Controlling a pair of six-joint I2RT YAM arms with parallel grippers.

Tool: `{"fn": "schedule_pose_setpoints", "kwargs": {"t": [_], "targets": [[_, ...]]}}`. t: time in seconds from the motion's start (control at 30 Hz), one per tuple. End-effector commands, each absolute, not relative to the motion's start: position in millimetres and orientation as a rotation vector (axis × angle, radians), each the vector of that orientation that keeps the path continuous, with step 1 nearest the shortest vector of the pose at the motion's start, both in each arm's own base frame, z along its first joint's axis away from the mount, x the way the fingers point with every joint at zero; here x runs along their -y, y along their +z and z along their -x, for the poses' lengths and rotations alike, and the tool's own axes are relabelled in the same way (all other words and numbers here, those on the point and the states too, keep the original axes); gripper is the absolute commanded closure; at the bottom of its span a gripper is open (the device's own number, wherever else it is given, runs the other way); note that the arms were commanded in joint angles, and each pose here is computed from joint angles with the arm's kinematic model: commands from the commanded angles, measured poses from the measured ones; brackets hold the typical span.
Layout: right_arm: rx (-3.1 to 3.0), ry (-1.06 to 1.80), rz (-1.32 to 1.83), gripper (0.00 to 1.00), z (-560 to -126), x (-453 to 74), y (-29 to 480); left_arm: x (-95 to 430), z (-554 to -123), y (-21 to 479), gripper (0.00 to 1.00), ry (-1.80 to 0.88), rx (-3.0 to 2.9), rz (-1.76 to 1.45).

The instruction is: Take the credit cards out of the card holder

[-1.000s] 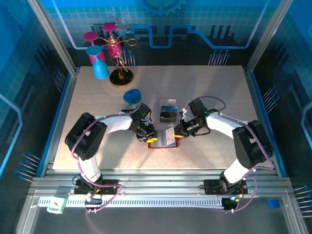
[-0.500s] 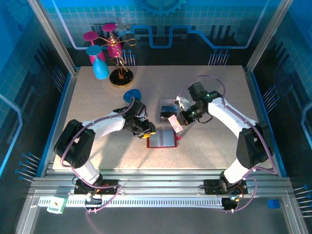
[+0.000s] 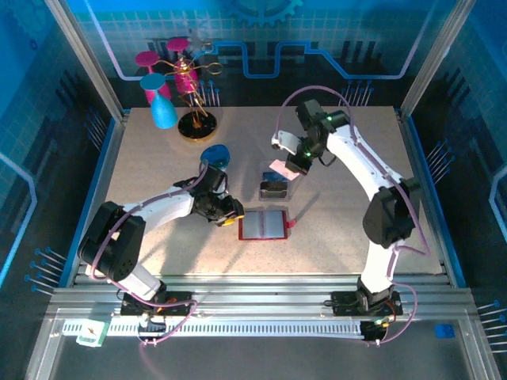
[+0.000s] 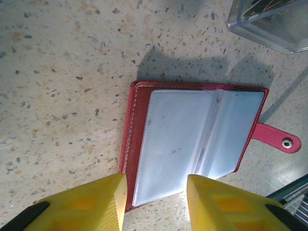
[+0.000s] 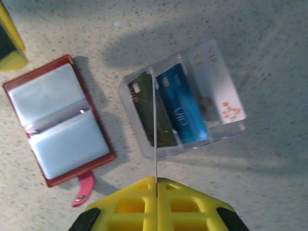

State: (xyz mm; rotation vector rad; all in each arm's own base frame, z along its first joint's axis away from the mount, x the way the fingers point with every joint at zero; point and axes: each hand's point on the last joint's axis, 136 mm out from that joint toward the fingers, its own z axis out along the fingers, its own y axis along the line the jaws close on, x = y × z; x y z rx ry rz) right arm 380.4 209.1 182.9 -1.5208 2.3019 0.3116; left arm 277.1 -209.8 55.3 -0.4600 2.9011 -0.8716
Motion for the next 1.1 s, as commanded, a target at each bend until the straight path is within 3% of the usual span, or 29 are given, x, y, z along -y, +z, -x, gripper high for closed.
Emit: {"fn": "schedule_pose_setpoints", "kwargs": {"t": [0.0, 0.37, 0.67, 0.8, 0.87, 1.07], "targets": [[-2.254, 0.232, 1.712, 1.00, -387, -206, 179, 201, -278, 58, 0.62, -0.858, -2.877, 0.503], [-2.198, 0.165, 1.882, 1.00, -437, -228, 147, 182, -270, 53, 0.61, -0.830, -2.872, 0.574], [-2.230, 0.112, 1.962, 1.00, -443, -233, 108, 167, -264, 51, 0.61, -0.816, -2.858, 0.628], [-2.229, 0.079, 1.950, 0.79, -447, -234, 105, 163, -264, 52, 0.59, -0.810, -2.847, 0.637], [-2.216, 0.066, 1.926, 0.74, -450, -234, 111, 160, -264, 52, 0.57, -0.799, -2.845, 0.639], [-2.174, 0.059, 1.784, 0.58, -457, -230, 146, 143, -272, 56, 0.39, -0.699, -2.822, 0.616]]}}
